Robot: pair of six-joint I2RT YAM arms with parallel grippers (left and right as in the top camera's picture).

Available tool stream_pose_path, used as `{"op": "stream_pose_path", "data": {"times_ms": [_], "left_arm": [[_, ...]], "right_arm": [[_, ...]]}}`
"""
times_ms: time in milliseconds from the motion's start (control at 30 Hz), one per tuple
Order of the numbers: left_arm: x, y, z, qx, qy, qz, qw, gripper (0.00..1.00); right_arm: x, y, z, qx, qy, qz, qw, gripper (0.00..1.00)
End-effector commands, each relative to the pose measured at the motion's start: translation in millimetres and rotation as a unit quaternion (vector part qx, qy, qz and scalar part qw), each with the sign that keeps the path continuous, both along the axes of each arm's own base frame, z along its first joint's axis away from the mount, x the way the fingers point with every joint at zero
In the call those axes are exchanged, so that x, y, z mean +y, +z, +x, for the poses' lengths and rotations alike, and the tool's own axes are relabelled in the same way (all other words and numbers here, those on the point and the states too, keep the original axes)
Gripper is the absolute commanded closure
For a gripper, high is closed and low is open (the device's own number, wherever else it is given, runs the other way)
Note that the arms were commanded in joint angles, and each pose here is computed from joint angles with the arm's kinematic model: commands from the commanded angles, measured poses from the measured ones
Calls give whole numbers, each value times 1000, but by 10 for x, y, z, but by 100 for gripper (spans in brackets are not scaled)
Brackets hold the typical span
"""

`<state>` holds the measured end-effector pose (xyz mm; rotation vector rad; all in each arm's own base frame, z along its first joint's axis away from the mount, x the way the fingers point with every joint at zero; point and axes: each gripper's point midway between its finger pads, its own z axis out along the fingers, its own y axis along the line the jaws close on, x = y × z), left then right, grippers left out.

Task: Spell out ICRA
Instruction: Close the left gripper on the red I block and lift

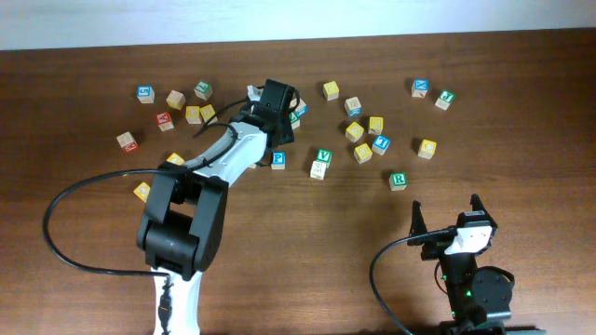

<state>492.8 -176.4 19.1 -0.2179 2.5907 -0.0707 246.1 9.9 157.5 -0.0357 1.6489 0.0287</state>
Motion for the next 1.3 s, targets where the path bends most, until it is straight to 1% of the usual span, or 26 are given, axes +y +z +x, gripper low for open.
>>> {"op": "stream_pose_path", "data": {"times_ms": [0, 100, 167, 267, 367, 433, 467, 533, 600, 667, 700, 800, 900, 1000, 1067, 1167, 1267], "left_arm": [[32, -4, 43, -4, 8, 4, 1000, 80], [29, 35, 64, -9, 9, 3, 1000, 82], [20, 170, 86, -21, 9, -2, 1000, 82], [20, 503, 83, -43, 9, -12, 999, 81], [76, 1033, -49, -63, 9, -21, 998, 81], [148, 1373, -305, -53, 4, -26, 998, 80], [178, 1524, -523, -34, -5, -33, 999, 80], [265, 1613, -903, 16, -14, -32, 999, 83], [261, 1531, -1175, 74, -27, -39, 996, 83], [193, 1332, -1539, 157, -45, -62, 985, 83], [220, 1216, -1690, 187, -46, -50, 980, 83], [170, 823, -1962, 228, -35, -39, 972, 84], [-2, 460, -2140, 232, -30, -44, 971, 84], [-257, 164, -2238, 204, -62, -57, 975, 84], [-272, 44, -2291, 191, -54, -47, 979, 84], [-124, -36, -2222, 160, -14, -4, 987, 82], [-177, -69, -2094, 137, -12, -10, 991, 82]], "right_arm": [[1, -28, -2, 2, -1, 1, 1000, 2], [1, -28, -2, 2, -1, 1, 1000, 2], [1, -28, -2, 2, -1, 1, 1000, 2], [1, -28, -2, 2, -1, 1, 1000, 2], [1, -28, -2, 2, -1, 1, 1000, 2], [1, -28, -2, 2, -1, 1, 1000, 2], [1, -28, -2, 2, -1, 1, 1000, 2], [1, -28, -2, 2, -1, 1, 1000, 2], [1, -28, -2, 2, -1, 1, 1000, 2], [1, -28, -2, 2, -1, 1, 1000, 2], [1, -28, -2, 2, -1, 1, 1000, 2], [1, -28, -2, 2, -1, 1, 1000, 2], [1, -28, -2, 2, -1, 1, 1000, 2], [1, -28, -2, 2, -1, 1, 1000, 2], [1, -28, -2, 2, -1, 1, 1000, 2], [1, -28, -2, 2, -1, 1, 1000, 2], [1, -28, -2, 2, -1, 1, 1000, 2]]}}
